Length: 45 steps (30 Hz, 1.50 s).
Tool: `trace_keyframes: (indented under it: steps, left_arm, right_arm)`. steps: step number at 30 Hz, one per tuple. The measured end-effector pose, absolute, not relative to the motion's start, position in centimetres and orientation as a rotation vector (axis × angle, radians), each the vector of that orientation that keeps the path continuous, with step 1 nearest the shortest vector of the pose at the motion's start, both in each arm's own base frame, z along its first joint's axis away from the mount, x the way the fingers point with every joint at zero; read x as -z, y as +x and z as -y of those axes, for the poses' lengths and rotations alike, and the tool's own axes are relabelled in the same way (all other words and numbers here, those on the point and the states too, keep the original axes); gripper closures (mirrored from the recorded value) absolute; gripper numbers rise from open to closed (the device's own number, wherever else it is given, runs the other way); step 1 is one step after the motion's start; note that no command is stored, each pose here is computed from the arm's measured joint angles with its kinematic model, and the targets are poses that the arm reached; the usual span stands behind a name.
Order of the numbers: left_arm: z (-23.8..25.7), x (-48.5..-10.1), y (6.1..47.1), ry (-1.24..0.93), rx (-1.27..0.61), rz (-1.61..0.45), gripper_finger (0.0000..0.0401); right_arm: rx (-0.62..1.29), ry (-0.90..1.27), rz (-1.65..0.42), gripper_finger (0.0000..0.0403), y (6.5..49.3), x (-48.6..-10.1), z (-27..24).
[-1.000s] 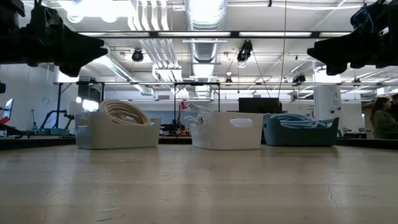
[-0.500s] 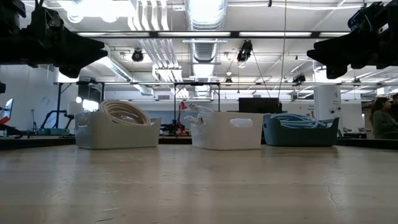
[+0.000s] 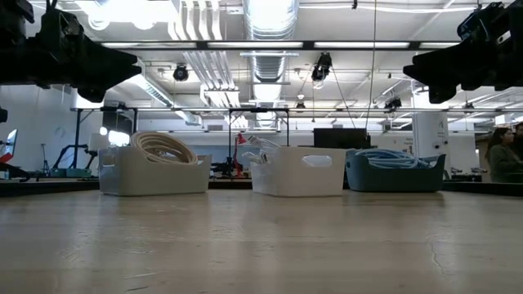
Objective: Sort HDMI cables
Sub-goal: Return to Home Position
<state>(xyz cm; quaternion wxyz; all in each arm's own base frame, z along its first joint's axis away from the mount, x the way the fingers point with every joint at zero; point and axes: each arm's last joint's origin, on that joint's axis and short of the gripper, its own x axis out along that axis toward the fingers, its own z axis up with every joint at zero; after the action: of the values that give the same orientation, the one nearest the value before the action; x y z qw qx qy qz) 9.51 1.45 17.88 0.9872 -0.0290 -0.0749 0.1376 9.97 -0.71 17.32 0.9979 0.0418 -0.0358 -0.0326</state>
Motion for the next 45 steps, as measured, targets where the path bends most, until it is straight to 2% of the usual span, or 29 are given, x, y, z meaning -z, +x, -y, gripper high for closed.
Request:
trace_keyframes:
  steps: [16, 33, 45]
  left_arm:
    - [-1.45, -17.87, 9.51, -0.059, -0.276, 0.151, 0.0234]
    - [-1.45, -17.87, 9.51, -0.059, -0.276, 0.151, 0.0234]
    - [-1.45, -17.87, 9.51, -0.059, -0.276, 0.151, 0.0234]
  right_arm:
    - [0.065, 0.084, 0.072, 0.0271, 9.97, -17.32, 0.71]
    - [0.065, 0.084, 0.072, 0.0257, 9.97, -17.33, 0.71]
    - [0.066, 0.084, 0.072, 0.0274, 9.97, -17.33, 0.71]
